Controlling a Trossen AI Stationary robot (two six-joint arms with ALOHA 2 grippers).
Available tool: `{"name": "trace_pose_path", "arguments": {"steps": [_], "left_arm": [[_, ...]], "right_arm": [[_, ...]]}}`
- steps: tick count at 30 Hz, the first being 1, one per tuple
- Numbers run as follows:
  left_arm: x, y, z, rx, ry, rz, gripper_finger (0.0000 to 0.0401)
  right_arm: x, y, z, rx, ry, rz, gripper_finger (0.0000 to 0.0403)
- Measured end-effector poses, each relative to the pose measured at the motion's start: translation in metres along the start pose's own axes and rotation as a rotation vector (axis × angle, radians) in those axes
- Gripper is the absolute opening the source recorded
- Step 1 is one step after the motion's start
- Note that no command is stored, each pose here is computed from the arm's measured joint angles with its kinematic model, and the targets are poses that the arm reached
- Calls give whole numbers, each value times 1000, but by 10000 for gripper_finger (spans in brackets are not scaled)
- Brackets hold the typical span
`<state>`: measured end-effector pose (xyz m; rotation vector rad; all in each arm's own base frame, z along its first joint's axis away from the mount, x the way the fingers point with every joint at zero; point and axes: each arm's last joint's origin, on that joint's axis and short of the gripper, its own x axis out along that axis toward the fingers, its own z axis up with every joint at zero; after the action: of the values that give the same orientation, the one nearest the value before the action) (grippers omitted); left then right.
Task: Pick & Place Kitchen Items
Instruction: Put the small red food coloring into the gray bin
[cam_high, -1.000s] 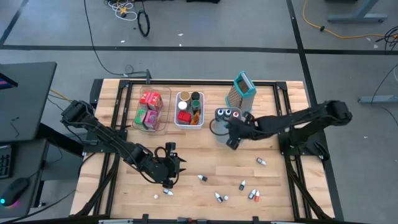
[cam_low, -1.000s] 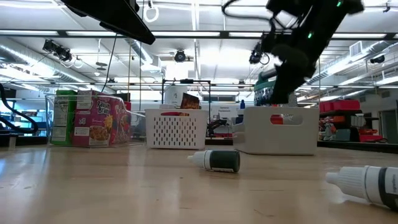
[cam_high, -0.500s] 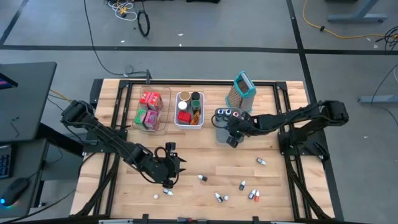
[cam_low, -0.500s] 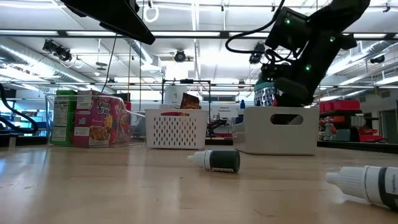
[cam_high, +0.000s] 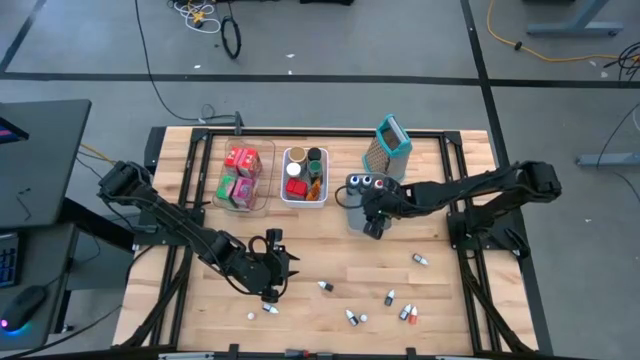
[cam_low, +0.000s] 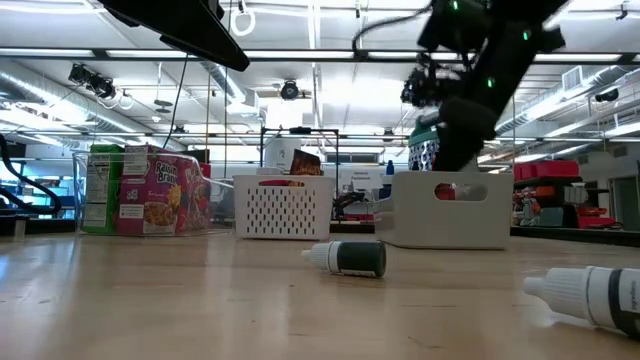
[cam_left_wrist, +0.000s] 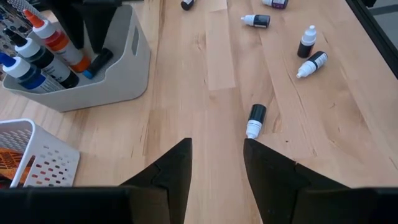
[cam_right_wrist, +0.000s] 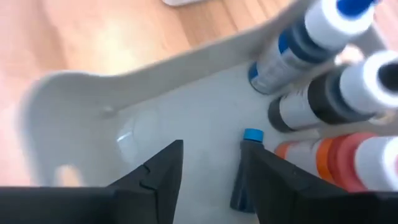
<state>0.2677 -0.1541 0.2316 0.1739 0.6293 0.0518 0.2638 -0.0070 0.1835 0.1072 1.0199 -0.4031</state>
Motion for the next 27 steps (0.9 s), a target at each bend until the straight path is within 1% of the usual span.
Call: {"name": "trace_pose_path", "arguments": {"steps": [4, 6, 8, 11, 13, 16, 20, 22, 25, 27], "left_arm": [[0, 0, 0, 0, 0, 0, 153], [0, 0, 0, 0, 0, 0, 153], [0, 0, 0, -2, 0, 0, 153], [0, 0, 0, -34, 0, 0, 153], [0, 0, 0, -56, 0, 0, 153], [0, 0, 0, -86, 0, 0, 153], [0, 0, 0, -96, 0, 0, 153], [0, 0, 0, -96, 0, 1, 153], [0, 0, 0, -96, -3, 11, 153], [0, 0, 0, -102, -3, 11, 153]], "right_arm": [[-30, 8, 23, -23, 46, -7, 165], [-48, 12, 30, -26, 93, -17, 163], [-65, 17, 34, -30, 134, -23, 163], [-84, 25, 31, -32, 198, -33, 167], [-91, 32, 24, -20, 238, -26, 173], [-93, 43, 10, 1, 317, 17, 187], [-91, 56, -15, 58, 469, 77, 210], [-91, 59, -28, 96, 526, 47, 221], [-89, 62, -46, 133, 569, -39, 231], [-84, 62, -59, 158, 604, -73, 235]]}}
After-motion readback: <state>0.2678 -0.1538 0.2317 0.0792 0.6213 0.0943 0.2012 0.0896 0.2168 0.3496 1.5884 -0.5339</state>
